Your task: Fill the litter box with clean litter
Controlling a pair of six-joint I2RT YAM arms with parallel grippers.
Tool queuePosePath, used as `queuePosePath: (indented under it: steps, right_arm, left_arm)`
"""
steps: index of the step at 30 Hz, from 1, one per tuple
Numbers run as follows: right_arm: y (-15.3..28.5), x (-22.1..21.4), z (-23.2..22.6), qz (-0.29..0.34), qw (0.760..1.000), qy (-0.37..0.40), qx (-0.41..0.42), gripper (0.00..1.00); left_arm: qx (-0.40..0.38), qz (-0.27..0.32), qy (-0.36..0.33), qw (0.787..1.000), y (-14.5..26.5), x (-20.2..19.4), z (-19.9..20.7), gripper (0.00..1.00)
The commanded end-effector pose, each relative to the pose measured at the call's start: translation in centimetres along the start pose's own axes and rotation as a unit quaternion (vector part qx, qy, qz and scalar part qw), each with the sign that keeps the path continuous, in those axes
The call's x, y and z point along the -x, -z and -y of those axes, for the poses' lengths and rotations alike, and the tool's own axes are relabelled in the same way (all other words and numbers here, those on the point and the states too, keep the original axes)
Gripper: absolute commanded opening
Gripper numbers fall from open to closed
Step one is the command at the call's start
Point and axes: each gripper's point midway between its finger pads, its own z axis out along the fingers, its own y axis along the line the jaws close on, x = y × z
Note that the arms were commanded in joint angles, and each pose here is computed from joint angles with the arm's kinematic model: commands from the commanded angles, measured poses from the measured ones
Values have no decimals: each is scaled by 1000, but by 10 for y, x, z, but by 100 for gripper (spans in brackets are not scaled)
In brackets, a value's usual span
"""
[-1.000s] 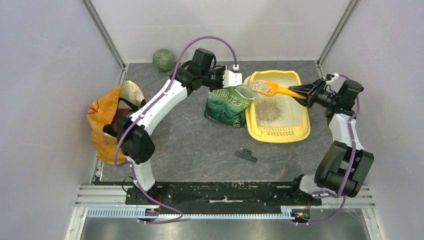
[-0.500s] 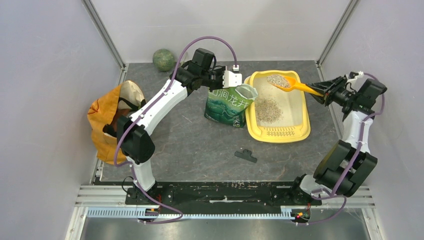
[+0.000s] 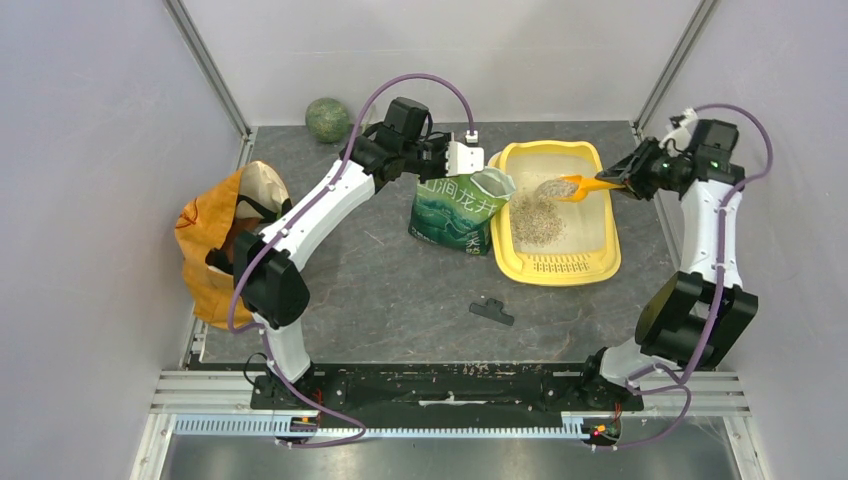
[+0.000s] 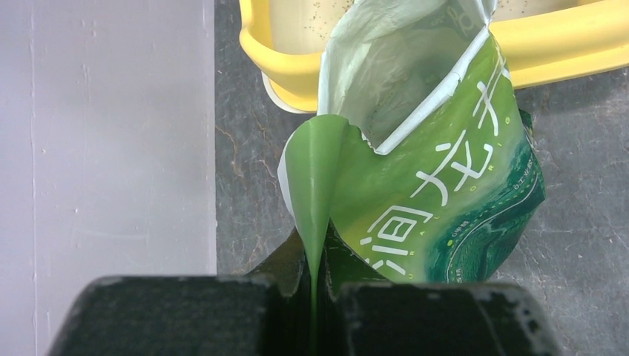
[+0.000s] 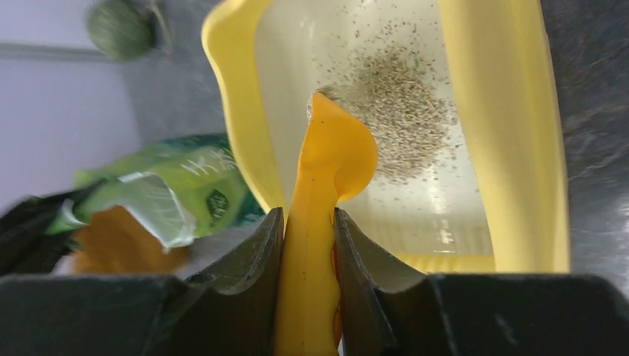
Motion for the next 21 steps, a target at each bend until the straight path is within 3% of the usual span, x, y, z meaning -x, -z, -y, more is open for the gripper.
queuePosePath:
  steps: [1, 7, 12, 15, 21]
  right_arm:
    - [12, -4, -3, -11, 978, 180, -102, 0]
    - [17, -9, -16, -23, 919, 358, -163, 0]
    - [20, -9, -31, -22, 880, 442, -172, 0]
    - [22, -7, -40, -21, 882, 442, -161, 0]
    - [18, -22, -73, -28, 910, 405, -78, 0]
  left_arm:
    - [59, 18, -7, 998, 19, 13, -25, 2]
    - [69, 18, 9, 997, 26, 10, -20, 2]
    - [79, 16, 22, 996, 33, 8, -20, 2]
    - [87, 13, 33, 996, 38, 8, -22, 2]
    - [105, 7, 42, 994, 58, 5, -27, 2]
